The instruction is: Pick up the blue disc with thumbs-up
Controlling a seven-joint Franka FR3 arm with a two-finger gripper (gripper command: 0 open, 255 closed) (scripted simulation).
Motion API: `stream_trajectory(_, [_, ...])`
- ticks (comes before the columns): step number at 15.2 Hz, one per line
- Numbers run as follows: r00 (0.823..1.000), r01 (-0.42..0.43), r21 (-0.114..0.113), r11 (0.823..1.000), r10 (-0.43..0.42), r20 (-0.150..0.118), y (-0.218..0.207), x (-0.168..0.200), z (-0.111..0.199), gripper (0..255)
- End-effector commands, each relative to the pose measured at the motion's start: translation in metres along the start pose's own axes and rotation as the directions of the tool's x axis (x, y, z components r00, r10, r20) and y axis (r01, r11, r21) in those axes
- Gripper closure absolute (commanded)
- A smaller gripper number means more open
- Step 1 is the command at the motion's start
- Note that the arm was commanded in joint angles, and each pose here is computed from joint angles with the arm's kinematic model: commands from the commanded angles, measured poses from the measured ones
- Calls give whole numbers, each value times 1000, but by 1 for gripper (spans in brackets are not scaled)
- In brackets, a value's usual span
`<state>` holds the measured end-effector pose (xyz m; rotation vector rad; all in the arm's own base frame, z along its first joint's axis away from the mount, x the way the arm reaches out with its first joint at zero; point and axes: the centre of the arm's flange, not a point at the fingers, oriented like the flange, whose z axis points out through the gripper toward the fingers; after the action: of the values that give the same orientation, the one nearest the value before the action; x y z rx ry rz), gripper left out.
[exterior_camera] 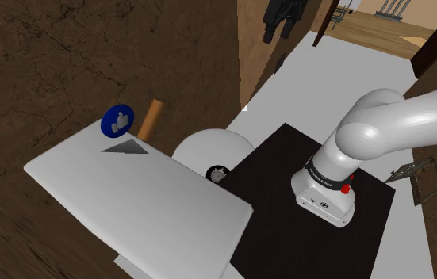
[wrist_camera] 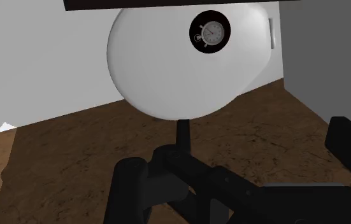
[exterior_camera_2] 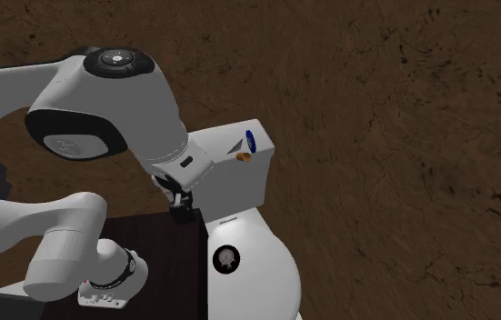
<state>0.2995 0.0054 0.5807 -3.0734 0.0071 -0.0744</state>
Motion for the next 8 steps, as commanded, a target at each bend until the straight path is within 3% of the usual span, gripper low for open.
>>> stream_trajectory(1, [1000, 0, 0, 1000, 0, 0, 0, 0, 0, 0])
stream_trajectory(8, [993, 108, 41, 993, -106, -50, -56, 41, 48, 0])
